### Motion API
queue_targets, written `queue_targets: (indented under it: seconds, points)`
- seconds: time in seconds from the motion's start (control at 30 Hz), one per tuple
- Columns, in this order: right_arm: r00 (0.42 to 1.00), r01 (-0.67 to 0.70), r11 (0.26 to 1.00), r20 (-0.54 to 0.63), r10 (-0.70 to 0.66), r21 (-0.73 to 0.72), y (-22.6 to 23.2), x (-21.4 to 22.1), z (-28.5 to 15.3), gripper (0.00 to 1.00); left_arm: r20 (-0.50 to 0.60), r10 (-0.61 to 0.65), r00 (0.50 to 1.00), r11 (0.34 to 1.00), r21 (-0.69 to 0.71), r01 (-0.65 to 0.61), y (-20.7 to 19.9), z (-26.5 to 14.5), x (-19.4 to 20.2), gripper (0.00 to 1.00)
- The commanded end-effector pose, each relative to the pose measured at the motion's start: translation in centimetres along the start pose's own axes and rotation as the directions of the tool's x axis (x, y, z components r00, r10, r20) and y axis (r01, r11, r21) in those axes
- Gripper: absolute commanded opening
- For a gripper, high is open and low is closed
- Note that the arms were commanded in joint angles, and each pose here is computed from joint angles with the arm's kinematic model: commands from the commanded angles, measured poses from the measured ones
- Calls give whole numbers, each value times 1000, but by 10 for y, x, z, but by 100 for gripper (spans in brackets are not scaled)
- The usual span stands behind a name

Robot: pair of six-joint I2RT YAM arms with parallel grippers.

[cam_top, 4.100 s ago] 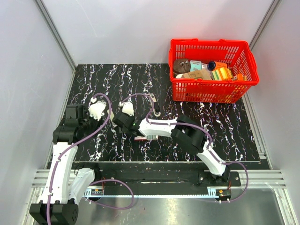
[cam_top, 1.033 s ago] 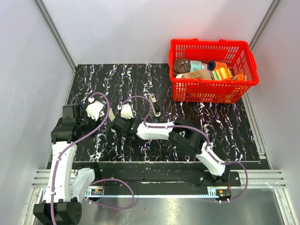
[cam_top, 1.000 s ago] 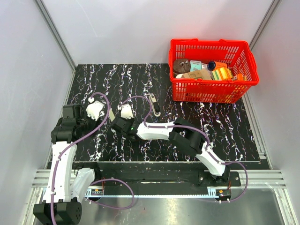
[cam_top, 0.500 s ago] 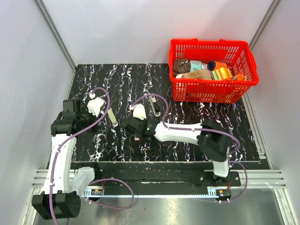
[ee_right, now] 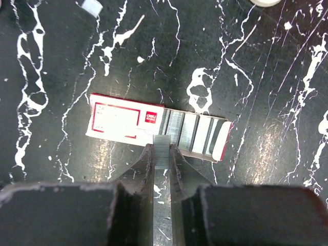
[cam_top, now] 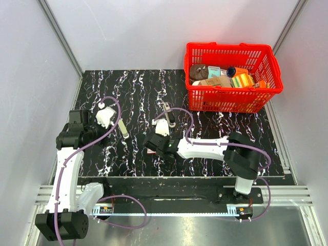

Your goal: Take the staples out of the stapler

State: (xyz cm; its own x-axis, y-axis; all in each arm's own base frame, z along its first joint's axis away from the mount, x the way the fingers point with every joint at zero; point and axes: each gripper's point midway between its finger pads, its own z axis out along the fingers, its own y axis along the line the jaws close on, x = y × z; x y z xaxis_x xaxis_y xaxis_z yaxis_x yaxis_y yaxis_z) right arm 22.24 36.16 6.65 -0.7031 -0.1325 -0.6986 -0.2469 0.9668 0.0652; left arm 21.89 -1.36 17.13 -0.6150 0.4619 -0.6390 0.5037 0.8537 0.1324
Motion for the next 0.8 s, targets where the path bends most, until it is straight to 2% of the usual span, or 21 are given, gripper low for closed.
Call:
queue_targets:
  seconds: [0.0,0.77]
  points:
    - [999,-34,999,8,33,23,2,5,6,2,55,22,998,1000,-10,-21,3,-1,-10,62]
    - [999,-33,996,21,32,79,-10,15,17,4,60,23,998,999,-29,-22,4,-2,-9,62]
